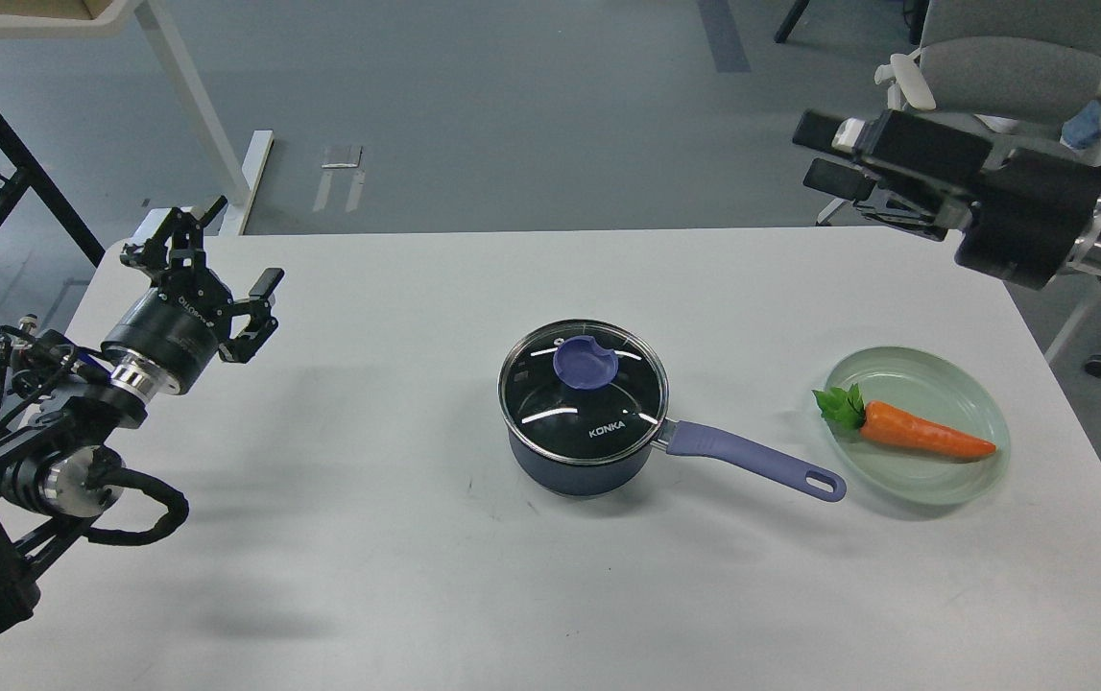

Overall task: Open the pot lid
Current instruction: 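Move the right gripper over toward the purple saucepan handle, then lower the right gripper and grasp the purple saucepan handle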

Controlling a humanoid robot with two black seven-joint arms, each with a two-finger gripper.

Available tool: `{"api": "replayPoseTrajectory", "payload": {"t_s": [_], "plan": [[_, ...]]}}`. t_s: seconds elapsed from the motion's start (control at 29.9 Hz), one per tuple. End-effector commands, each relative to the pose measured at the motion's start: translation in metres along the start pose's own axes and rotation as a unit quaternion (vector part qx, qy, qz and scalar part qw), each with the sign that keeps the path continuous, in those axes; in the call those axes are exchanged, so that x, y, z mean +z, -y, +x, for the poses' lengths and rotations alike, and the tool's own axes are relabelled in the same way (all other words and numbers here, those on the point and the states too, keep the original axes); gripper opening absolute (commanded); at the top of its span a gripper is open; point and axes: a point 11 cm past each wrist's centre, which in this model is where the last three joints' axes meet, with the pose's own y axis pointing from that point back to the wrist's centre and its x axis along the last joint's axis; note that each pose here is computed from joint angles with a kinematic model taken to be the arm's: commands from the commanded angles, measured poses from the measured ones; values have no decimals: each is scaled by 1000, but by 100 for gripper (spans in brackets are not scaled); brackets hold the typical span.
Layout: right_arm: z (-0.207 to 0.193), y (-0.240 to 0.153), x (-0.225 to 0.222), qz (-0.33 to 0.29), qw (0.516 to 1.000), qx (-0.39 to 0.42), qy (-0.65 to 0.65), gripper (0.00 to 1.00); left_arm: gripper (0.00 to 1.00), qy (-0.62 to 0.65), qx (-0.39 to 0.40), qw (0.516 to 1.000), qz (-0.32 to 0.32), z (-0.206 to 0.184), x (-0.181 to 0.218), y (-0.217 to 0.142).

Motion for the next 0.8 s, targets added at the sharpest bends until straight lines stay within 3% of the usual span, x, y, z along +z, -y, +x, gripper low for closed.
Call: {"api": "replayPoseTrajectory", "payload": {"t_s": [0.0,0.27,0.77], "plan": [[-23,22,2,-23,990,-101,-92,100,99,0,-1,1000,0,-1,0,0],[-78,30,33,-65,923,-270,-267,100,99,3,-1,1000,-1,1,3,0],[-131,13,67,-76,887,-345,-297,95,99,1,-3,1000,-3,-1,3,1]]}}
